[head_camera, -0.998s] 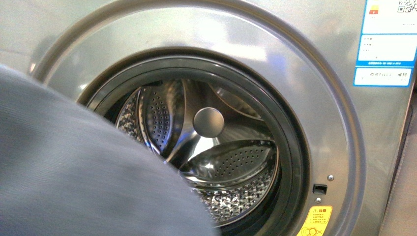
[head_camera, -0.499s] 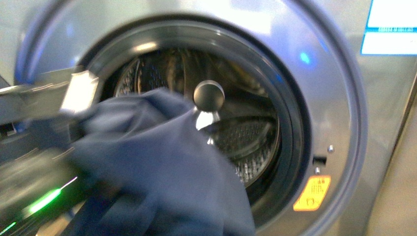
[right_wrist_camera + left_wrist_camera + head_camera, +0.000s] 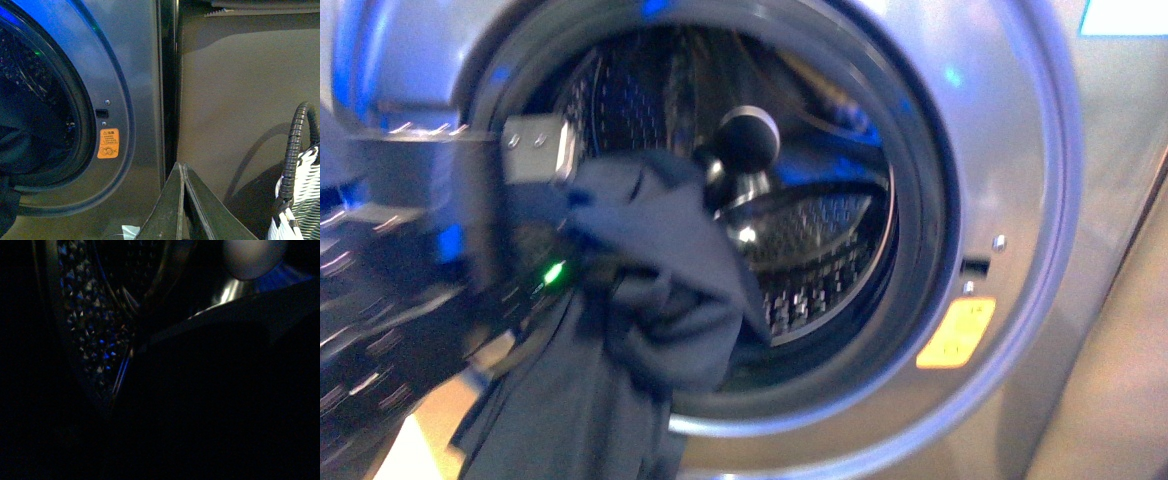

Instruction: Put clothes into washing machine

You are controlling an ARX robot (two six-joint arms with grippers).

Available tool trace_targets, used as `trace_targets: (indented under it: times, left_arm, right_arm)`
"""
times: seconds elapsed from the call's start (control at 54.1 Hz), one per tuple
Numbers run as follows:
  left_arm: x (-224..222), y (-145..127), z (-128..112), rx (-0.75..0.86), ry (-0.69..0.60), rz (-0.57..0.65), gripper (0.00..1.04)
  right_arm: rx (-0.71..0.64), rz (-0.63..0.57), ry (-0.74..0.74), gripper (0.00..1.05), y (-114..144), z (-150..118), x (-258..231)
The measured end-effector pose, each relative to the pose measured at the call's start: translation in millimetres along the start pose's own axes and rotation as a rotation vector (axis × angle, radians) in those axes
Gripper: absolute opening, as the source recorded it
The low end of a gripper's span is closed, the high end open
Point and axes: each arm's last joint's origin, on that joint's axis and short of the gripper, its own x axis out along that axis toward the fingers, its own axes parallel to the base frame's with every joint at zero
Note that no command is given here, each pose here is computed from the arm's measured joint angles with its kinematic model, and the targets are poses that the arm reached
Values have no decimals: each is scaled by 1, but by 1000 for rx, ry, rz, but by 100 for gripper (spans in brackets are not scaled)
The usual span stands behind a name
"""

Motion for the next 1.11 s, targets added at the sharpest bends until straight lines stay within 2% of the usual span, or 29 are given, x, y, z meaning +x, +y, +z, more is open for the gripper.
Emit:
trace_targets:
  times: [0.388, 0.647, 0.776, 0.813, 0.868, 0.961, 1.109]
  left_arm:
    - [38, -23, -7, -3, 34, 225, 14]
    - [59, -38, -4, -29, 15, 250, 14]
    - [67, -44, -4, -35, 5, 180, 14]
    - [73, -51, -1, -44, -3, -5, 14]
    - [81, -58, 4, -52, -29, -127, 14]
    - [82, -66, -13, -50, 2, -150, 14]
    - [79, -74, -14, -48, 1, -174, 14]
  right_arm:
    - [0, 0, 1, 2, 0, -14, 0]
    - [0, 0, -1, 2, 0, -14, 0]
    - [0, 0, -1, 2, 0, -14, 0]
    - [0, 0, -1, 2, 0, -14, 0]
    - [0, 0, -1, 2, 0, -14, 0]
    - [0, -2, -1, 2, 0, -14, 0]
    - [0, -1, -1, 2, 0, -14, 0]
